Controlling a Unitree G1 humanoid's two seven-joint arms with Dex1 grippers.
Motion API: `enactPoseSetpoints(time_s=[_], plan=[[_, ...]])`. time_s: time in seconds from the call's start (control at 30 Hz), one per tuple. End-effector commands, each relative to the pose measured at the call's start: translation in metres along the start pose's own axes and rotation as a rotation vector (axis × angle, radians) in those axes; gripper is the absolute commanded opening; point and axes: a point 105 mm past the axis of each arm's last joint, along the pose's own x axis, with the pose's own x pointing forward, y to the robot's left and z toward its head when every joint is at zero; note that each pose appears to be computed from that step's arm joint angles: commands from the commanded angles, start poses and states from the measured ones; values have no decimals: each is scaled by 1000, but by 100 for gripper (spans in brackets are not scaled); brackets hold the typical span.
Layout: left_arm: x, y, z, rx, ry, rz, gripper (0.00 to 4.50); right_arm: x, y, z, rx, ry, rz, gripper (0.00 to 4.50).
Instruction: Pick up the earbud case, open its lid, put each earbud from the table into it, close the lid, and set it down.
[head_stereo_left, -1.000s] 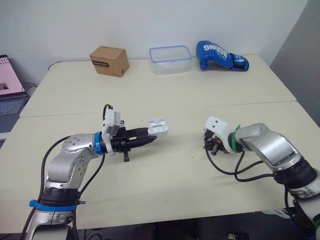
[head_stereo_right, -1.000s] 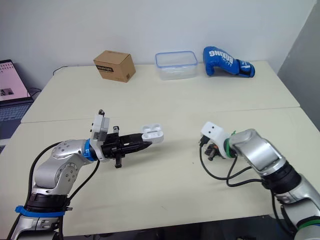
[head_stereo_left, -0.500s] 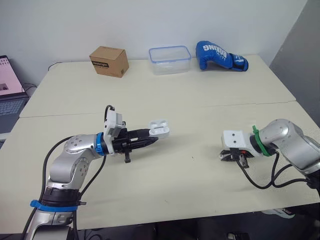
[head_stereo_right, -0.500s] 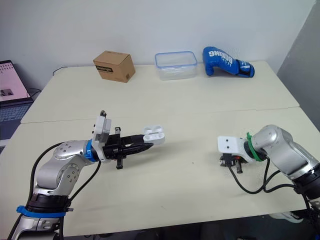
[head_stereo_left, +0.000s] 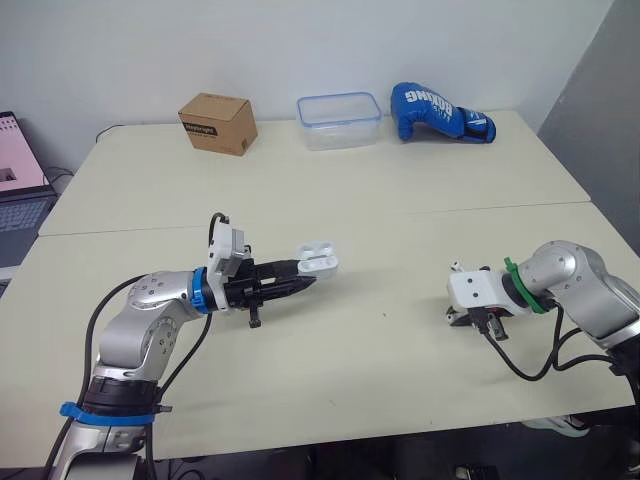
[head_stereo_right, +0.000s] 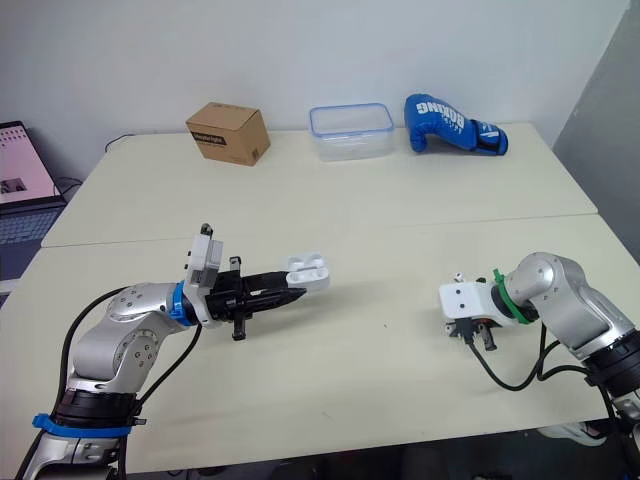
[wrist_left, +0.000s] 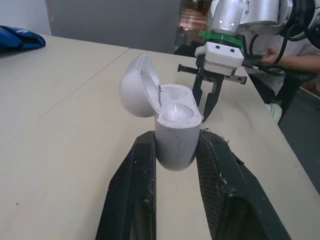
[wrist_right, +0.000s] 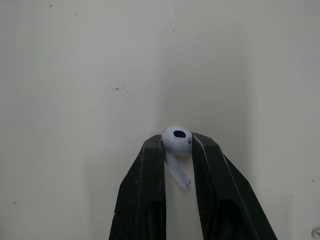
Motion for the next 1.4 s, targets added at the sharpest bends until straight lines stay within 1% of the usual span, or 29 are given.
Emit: enactPoseSetpoints(time_s=[0.03,0.13,0.2,0.23,0.33,0.47,0.63,0.8,0.97,1.17,1.3,1.4], plan=[[1,-3,10,54,-8,-20,78,-2,-3,-4,-1,13,-30,39],[2,-3,10,54,-8,-21,78,-2,-1,-5,7,15,-15,39],[2,-3,10,54,-8,-21,78,-2,-1,-5,8,14,-14,111],[2,-3,10,54,-8,-21,78,-2,-2,-5,5,15,-20,134],[2,-3,10,54,-10,-20,78,-3,-4,-5,-2,19,-27,233],[2,-3,10,56,-10,-20,78,-10,-7,0,-43,33,-33,233],[3,-2,10,58,-13,-20,78,-16,-4,9,-153,75,-15,233],[5,-2,10,58,-16,-22,78,-16,1,12,-246,127,17,233],[6,-2,10,57,-18,-23,78,-14,-3,13,-303,176,36,233],[7,-2,10,57,-20,-21,78,-15,-8,13,-321,219,71,233],[7,-3,10,57,-19,-20,78,-18,-6,18,-338,235,126,233],[7,-3,10,56,-21,-18,78,-18,-8,23,-340,237,133,233]])
